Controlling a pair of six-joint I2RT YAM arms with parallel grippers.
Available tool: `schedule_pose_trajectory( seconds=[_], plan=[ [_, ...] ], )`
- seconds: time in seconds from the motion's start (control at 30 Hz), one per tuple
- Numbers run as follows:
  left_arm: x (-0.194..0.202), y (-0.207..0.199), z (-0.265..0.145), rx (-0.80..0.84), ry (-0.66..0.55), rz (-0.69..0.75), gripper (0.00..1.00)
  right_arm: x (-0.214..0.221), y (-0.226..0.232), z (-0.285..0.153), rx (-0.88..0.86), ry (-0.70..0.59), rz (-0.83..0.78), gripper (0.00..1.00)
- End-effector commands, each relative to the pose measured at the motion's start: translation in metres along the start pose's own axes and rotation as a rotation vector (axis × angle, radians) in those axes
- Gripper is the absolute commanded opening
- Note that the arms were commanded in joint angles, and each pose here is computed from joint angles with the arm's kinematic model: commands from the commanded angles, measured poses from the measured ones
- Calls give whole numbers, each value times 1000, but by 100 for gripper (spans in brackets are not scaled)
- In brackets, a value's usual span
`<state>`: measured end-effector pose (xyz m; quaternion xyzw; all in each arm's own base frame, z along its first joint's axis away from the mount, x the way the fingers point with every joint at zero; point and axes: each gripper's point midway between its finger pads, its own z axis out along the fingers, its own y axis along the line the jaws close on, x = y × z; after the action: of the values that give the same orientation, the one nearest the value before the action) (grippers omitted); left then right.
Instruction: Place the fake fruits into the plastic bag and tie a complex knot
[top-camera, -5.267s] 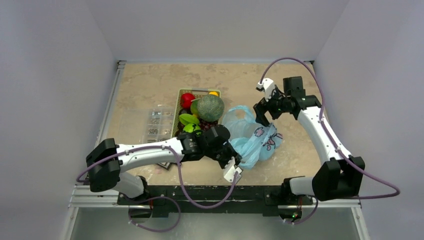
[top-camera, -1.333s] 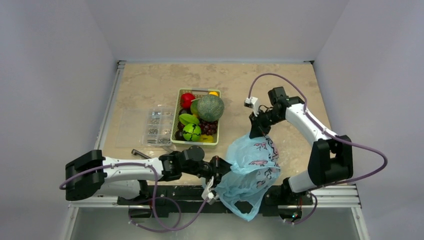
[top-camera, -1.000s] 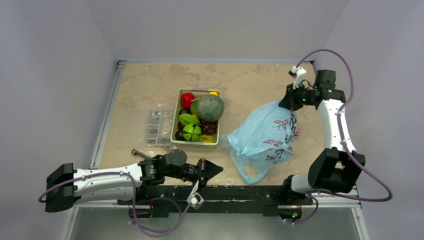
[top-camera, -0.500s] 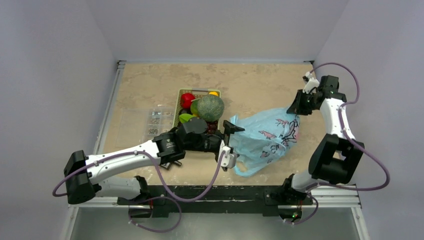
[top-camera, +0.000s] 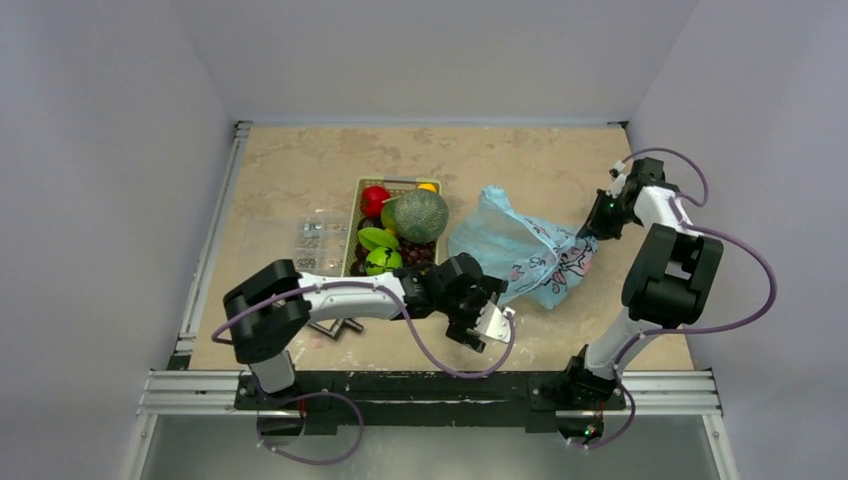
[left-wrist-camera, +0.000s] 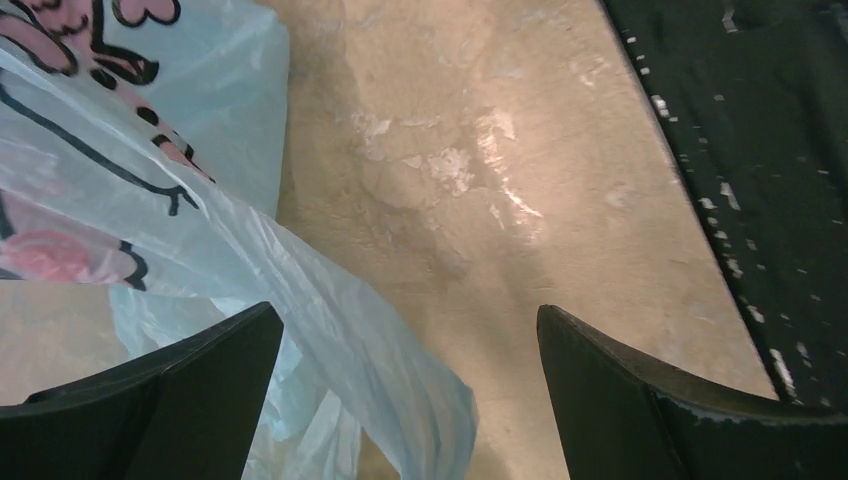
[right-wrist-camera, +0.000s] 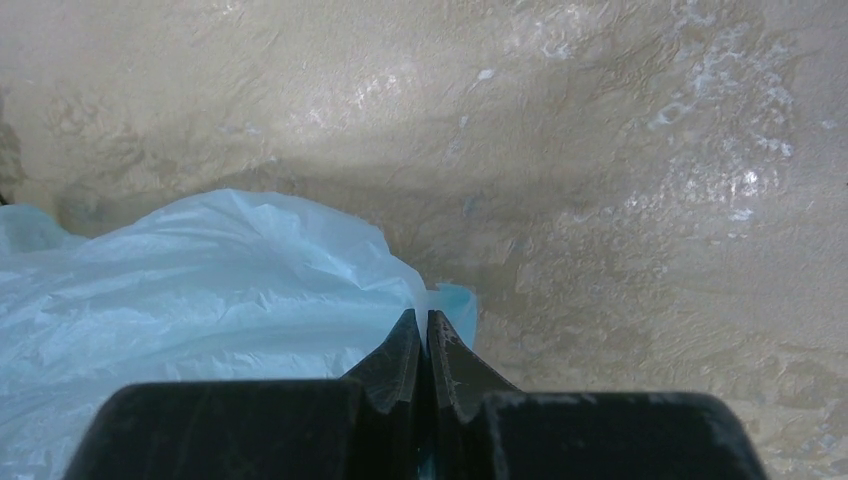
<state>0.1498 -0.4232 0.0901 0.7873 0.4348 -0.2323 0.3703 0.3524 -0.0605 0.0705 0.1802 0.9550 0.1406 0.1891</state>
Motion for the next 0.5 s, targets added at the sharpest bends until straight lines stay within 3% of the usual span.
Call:
schedule_pose_trajectory(
  seconds=[0.0,0.13,0.17,0.2,0.27,0.3,0.37,0.47],
  plan=[
    [8,46,15,-160,82,-41,100,-20,-5,3,26,-35,-31,1],
    [26,76,24,-298,203,-95,100,-22,-11,14,34,-21,-58,2],
    [26,76,25,-290,214,-112,96,-25,-12,16,36,-23,-61,3],
    [24,76,25,-285,216,-137,83,-29,-10,17,23,-27,-60,4],
    [14,73,24,-248,181,-217,47,-38,-2,18,-19,-32,-59,12],
    [2,78,20,-240,142,-278,30,-44,5,15,-50,-39,-63,25],
    [-23,87,8,-191,33,-466,1,-59,19,3,-111,-54,-74,69],
    [-50,115,-19,-170,-134,-778,0,-93,29,-35,-136,-148,-122,97]
  ],
)
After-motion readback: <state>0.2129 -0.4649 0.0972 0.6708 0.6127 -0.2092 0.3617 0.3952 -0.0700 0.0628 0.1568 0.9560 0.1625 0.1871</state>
